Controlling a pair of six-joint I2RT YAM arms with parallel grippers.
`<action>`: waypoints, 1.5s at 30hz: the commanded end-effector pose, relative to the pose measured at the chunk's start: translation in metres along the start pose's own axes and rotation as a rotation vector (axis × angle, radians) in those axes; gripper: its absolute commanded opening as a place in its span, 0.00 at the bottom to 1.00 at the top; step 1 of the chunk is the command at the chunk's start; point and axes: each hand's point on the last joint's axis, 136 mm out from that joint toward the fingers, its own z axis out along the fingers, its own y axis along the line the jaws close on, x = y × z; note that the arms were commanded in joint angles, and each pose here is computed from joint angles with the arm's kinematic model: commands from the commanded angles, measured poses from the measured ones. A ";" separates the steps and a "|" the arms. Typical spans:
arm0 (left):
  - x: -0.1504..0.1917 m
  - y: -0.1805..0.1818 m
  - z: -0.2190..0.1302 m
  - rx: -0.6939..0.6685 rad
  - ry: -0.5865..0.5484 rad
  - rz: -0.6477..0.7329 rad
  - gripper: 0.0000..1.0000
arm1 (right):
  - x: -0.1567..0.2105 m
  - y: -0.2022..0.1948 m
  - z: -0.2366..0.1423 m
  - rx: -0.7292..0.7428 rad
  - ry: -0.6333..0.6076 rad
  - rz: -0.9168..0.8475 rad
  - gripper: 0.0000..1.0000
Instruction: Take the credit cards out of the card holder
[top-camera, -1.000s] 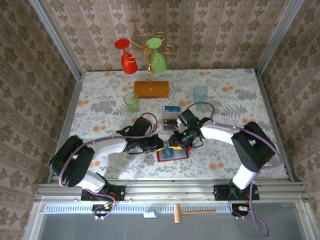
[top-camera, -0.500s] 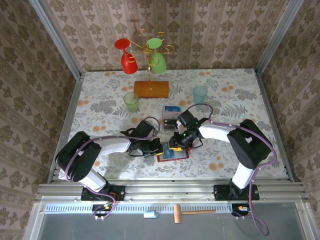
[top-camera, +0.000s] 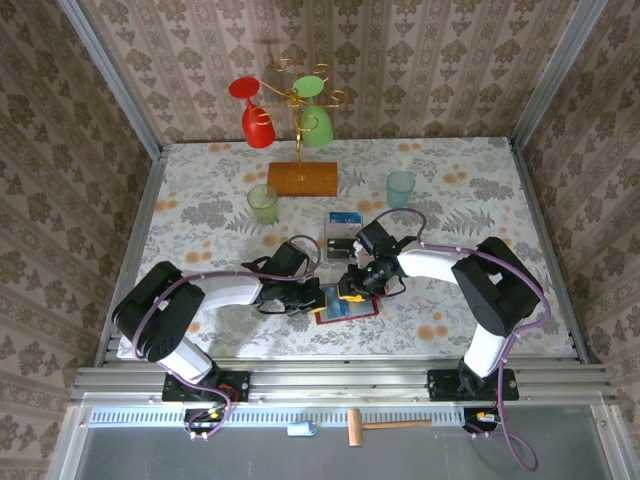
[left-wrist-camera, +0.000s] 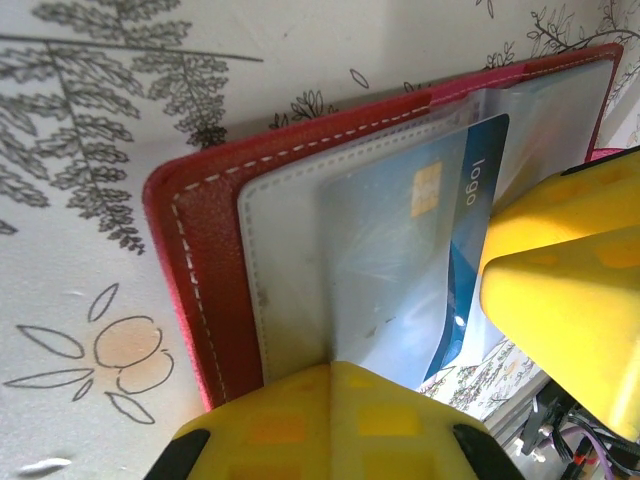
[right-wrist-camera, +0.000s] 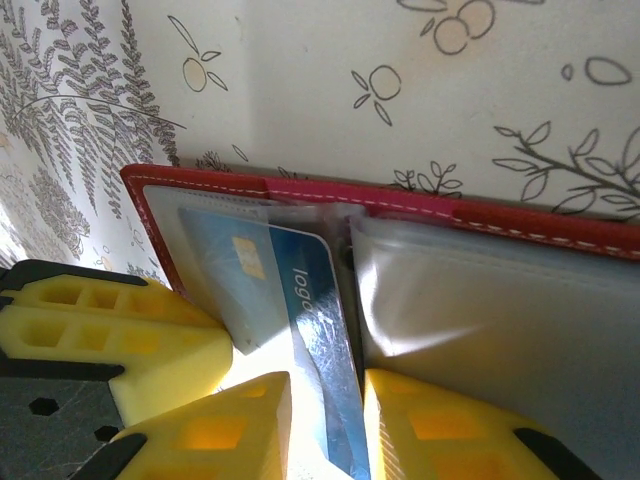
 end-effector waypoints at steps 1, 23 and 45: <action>0.013 0.029 0.007 -0.092 0.043 -0.024 0.00 | 0.004 0.003 0.002 -0.043 0.022 0.003 0.23; 0.015 0.033 0.007 -0.118 0.055 -0.026 0.00 | 0.010 0.002 0.007 -0.081 0.054 0.010 0.21; 0.011 0.040 -0.008 -0.133 0.041 -0.029 0.00 | 0.001 -0.013 -0.027 -0.043 -0.024 0.015 0.08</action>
